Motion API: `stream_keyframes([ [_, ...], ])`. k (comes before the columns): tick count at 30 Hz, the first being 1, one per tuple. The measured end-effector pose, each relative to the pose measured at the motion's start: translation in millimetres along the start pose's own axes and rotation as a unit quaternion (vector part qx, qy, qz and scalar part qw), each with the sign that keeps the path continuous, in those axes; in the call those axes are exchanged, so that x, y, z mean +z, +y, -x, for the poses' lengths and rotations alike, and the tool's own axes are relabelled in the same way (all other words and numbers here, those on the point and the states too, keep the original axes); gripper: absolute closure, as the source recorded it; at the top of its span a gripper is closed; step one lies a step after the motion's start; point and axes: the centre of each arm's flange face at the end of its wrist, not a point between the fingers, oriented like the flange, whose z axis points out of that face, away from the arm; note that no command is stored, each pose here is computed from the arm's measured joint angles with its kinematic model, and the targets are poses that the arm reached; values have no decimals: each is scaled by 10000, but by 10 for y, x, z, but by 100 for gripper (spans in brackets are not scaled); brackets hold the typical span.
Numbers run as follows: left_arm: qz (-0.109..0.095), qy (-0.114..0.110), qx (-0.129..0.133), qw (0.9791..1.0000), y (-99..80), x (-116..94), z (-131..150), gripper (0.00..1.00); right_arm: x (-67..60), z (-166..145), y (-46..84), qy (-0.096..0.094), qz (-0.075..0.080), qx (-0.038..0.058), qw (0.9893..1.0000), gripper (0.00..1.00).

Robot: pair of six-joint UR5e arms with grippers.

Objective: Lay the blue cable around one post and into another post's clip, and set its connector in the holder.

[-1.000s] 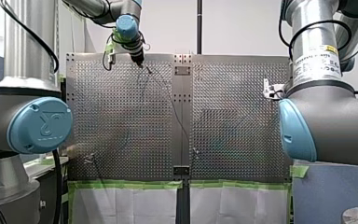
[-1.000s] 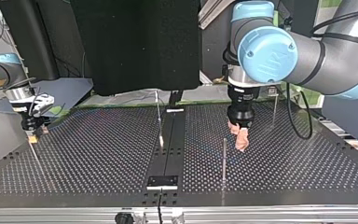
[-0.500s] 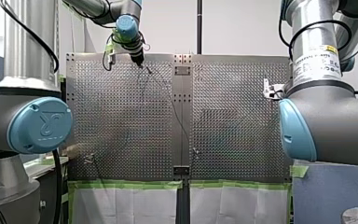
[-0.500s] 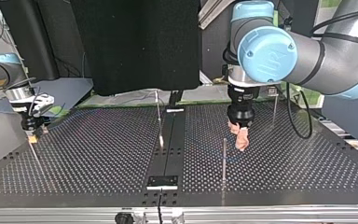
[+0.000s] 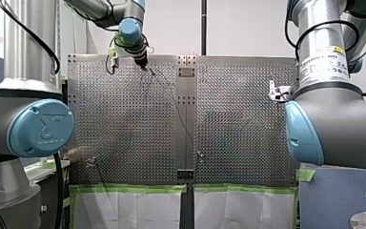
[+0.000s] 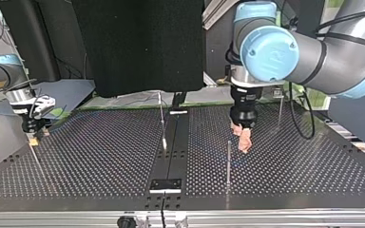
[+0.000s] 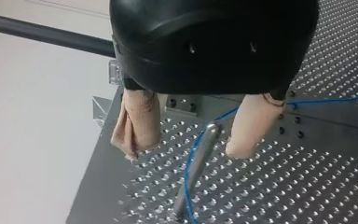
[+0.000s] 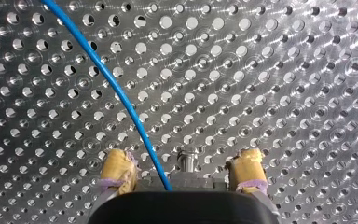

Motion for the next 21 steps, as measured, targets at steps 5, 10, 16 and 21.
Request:
stream_keyframes([
  [5, -84, 7, 2, 10000, -29, 1, -156, 0, 1, 0, -6, -2, -5, -5, 10000, 0],
  [10, -121, 0, -80, 9999, -55, -19, -333, 0, 3, 1, -14, -3, -10, -6, 10000, 0],
  [16, -129, -5, -223, 9997, -79, -47, -546, 0, 5, -1, -11, 2, 9, -15, 10000, 0],
  [21, -147, -1, -277, 9995, -75, -61, -740, 0, 5, -1, -11, 0, 22, -15, 10000, 0],
])
